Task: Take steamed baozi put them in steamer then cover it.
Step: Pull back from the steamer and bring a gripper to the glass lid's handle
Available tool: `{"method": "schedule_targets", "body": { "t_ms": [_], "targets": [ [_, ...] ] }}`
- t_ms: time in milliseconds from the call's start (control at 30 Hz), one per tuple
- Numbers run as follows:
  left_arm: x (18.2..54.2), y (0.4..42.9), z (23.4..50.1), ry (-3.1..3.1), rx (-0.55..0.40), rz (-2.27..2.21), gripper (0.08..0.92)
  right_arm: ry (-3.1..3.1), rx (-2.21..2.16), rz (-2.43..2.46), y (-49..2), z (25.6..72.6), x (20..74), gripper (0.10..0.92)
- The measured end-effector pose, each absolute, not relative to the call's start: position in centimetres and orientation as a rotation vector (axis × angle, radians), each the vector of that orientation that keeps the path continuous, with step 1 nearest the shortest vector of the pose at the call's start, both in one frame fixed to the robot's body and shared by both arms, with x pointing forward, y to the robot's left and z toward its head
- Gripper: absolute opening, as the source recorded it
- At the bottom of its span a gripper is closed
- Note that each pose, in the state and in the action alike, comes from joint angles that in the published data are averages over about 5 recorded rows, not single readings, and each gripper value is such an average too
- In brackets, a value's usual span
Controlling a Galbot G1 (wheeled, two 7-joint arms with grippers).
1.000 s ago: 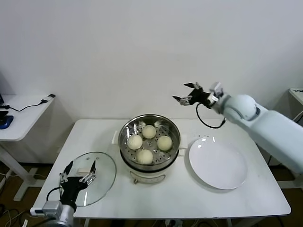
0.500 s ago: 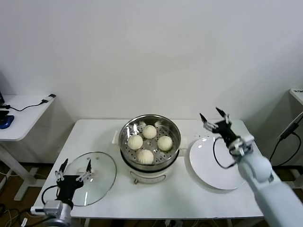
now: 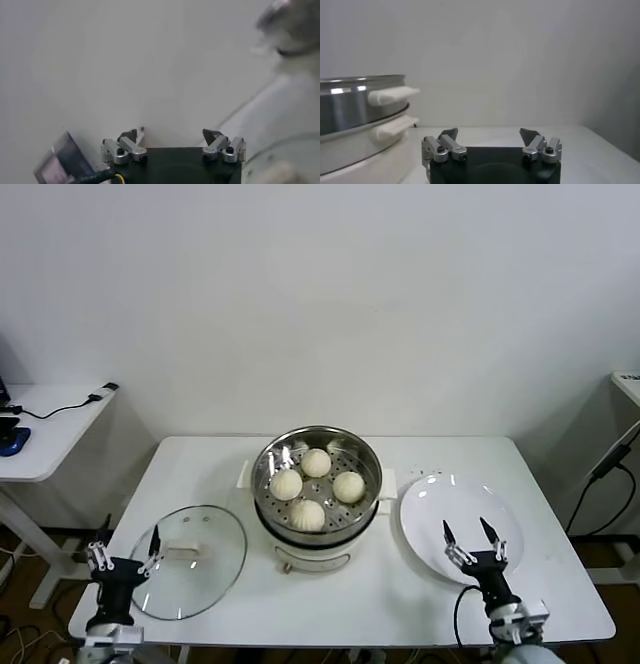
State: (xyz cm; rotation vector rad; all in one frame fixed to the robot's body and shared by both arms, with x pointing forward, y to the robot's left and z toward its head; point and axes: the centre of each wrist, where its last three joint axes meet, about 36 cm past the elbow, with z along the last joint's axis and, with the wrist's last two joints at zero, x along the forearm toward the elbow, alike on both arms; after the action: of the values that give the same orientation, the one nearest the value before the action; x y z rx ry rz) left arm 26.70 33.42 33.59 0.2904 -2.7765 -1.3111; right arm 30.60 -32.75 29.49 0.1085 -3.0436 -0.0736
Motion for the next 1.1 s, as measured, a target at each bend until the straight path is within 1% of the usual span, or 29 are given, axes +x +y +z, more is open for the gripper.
{"method": "schedule_targets", "body": {
  "t_ms": [167,333,467,567,767,1100],
  "targets": [
    [26.3,35.0,30.5,-2.609,0.219,-1.656,0.823,-3.04,0.054,-0.076,-32.8,29.0,29.0,0.823],
    [26.0,36.4,27.6,-2.452,0.114,-1.882,0.823,-3.037,0.01,-0.07,-33.2,28.8,27.8,0.823],
    [25.7,36.7,25.8,-2.361,0.038,-1.992,0.823,-3.035,-0.022,-0.073,-33.6,28.6,27.1,0.823],
    [25.7,36.8,24.9,-2.314,0.002,-2.043,0.823,-3.034,-0.04,-0.08,-33.7,28.6,26.8,0.823],
    [26.7,36.4,24.2,-2.264,-0.016,-2.095,0.823,-3.034,-0.059,-0.088,-33.8,28.6,26.5,0.823],
    [29.4,35.3,24.2,-2.231,0.017,-2.097,0.817,-3.038,-0.094,-0.091,-34.1,28.5,26.1,0.823]
  ]
}}
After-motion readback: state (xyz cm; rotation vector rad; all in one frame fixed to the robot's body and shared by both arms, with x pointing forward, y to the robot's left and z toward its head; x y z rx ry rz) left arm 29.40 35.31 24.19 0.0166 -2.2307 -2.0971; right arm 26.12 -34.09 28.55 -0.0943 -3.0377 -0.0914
